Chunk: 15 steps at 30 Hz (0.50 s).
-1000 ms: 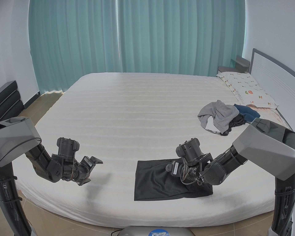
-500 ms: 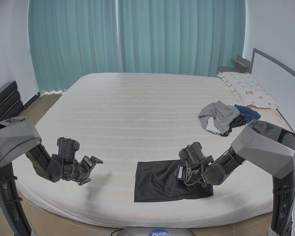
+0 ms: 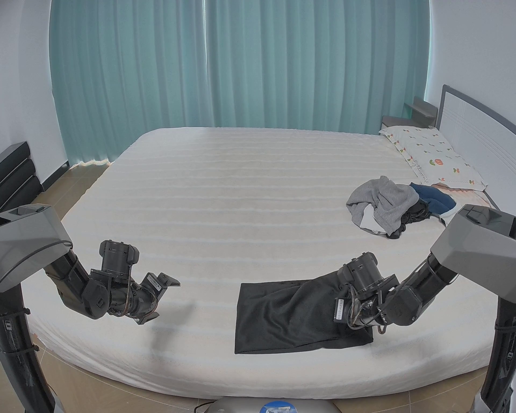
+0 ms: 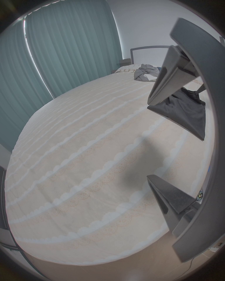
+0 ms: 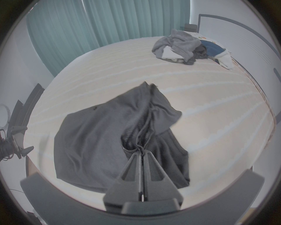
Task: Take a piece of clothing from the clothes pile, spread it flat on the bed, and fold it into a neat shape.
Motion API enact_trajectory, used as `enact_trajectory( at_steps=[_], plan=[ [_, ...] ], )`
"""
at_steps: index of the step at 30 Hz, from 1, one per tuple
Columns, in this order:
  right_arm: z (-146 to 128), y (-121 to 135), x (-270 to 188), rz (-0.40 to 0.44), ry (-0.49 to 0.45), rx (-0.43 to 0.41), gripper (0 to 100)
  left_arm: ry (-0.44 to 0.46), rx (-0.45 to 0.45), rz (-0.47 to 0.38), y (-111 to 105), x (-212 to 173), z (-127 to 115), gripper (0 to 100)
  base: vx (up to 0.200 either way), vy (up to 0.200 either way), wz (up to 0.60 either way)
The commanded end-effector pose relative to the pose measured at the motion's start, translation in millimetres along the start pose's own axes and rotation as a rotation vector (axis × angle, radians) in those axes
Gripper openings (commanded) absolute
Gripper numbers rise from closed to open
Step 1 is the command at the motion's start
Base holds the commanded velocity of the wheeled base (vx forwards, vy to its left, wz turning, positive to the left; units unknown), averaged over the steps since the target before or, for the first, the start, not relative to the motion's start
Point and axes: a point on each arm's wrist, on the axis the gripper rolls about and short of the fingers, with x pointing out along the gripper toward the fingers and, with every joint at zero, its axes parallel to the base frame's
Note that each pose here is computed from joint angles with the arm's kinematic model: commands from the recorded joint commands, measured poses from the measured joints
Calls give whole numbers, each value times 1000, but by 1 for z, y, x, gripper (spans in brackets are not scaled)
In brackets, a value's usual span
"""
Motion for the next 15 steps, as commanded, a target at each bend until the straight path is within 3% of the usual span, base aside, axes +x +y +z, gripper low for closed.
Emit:
enact_trajectory(
  at_steps=[1, 15],
  plan=[
    [-1, -24, -13, -8, 20, 34, 0, 0, -1, 2, 1, 1, 0, 100, 0, 0, 0],
    [-21, -63, -12, 38, 91, 33, 0, 0, -1, 2, 1, 1, 0, 100, 0, 0, 0]
  ],
)
